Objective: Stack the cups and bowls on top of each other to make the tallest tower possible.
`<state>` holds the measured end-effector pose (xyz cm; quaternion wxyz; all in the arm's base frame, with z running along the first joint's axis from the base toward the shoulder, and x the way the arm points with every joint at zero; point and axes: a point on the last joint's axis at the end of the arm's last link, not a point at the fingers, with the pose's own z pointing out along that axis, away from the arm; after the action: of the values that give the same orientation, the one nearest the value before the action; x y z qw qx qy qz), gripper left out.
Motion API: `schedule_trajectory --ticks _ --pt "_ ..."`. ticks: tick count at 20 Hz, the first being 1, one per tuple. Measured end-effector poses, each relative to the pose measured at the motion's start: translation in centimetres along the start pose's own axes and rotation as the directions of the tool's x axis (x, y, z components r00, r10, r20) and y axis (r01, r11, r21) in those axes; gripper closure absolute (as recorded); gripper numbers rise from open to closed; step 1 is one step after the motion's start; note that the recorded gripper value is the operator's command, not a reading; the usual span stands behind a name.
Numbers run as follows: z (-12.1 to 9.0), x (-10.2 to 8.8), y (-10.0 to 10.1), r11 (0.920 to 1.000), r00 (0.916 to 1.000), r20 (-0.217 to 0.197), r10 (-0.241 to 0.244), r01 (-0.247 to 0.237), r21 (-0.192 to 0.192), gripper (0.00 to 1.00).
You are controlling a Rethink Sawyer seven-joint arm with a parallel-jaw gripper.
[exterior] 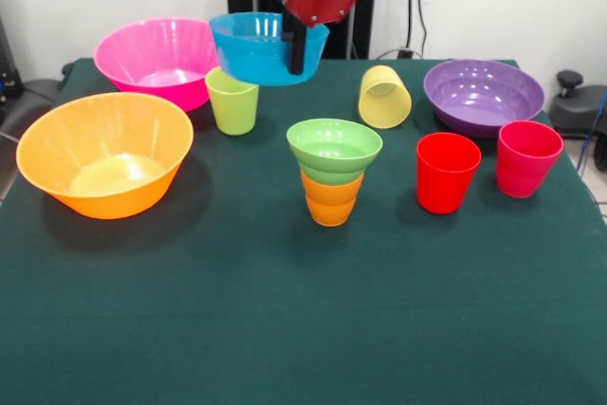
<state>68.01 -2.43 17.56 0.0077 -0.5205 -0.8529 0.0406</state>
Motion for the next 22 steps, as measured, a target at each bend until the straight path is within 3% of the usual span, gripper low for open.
schedule_trajectory --ticks 6,15,22 --pt "-0.5 0.3 1.5 0.9994 0.9996 0.008 -0.028 0.028 -0.022 1.0" --pt "-2.5 -0.1 4.9 0.9941 0.9976 0.039 -0.057 0.061 -0.09 1.0" --pt "-2.6 -0.7 6.3 0.9917 0.9962 0.057 -0.066 0.072 -0.106 1.0"
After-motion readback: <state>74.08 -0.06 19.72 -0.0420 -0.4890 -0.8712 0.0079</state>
